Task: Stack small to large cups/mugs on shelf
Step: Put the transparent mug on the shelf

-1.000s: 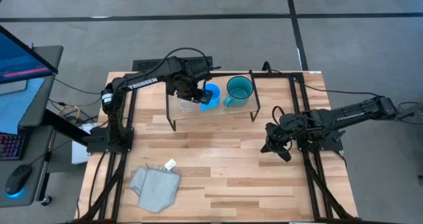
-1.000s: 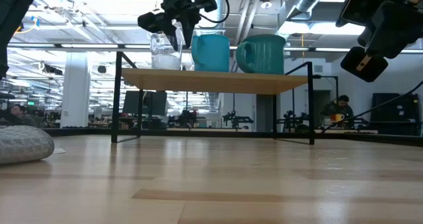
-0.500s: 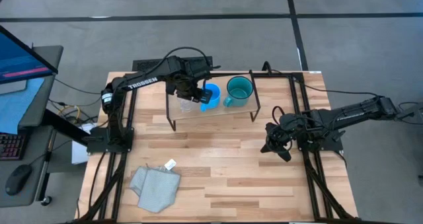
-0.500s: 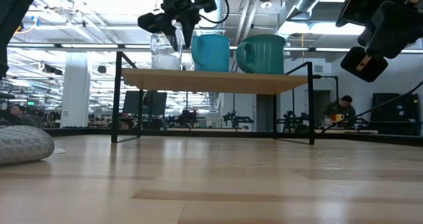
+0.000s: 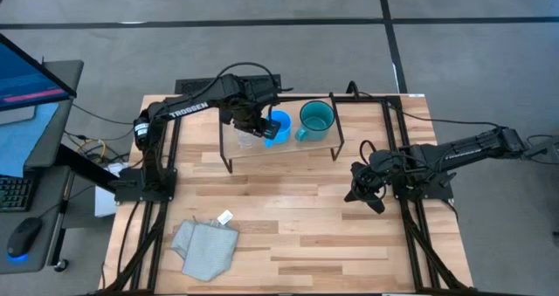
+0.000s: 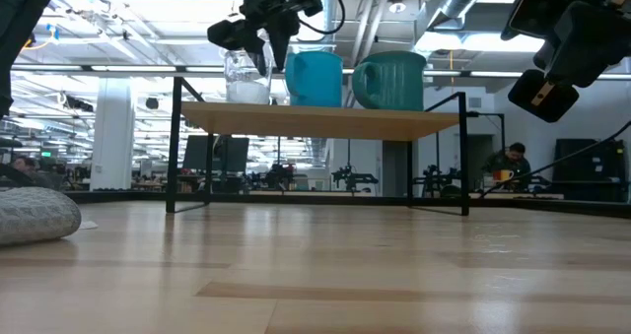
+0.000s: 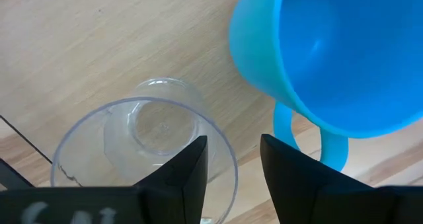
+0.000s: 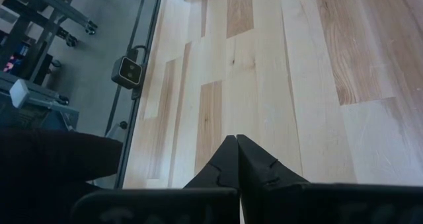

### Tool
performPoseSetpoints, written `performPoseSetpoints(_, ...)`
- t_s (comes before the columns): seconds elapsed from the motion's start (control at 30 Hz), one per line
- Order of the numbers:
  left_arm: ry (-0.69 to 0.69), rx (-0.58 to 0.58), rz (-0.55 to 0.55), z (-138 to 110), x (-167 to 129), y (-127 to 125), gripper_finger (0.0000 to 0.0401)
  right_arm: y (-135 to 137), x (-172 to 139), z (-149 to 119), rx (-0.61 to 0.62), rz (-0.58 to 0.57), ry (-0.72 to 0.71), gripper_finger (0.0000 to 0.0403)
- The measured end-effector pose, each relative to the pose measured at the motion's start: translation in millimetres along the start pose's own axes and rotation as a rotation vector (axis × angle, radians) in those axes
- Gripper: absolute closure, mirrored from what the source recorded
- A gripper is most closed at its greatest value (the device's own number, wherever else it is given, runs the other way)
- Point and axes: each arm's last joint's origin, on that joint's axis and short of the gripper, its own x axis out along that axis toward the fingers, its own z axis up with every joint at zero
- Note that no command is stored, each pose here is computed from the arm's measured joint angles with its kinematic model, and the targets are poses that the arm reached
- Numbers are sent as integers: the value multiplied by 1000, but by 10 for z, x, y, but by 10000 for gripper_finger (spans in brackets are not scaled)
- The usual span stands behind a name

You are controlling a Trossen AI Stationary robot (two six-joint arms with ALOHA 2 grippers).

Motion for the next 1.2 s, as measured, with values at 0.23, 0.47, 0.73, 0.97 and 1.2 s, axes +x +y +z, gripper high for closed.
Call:
performPoseSetpoints(0.23,16,17,18,-16,0,17,326,0,0,0,0,-1,-1,391)
performPoseSetpoints(0.47,16,54,17,-15,0,16,377,-1,0,1,0,-4,-2,391)
performPoseSetpoints(0.73,16,102,17,-23,-1,10,396,-3,0,1,1,-8,-4,391)
performPoseSetpoints(0.97,23,182,19,-54,0,-11,399,-5,-1,3,2,-9,-5,391)
performPoseSetpoints(1.2,56,239,54,-98,-5,12,401,-8,-1,4,2,-18,-9,391)
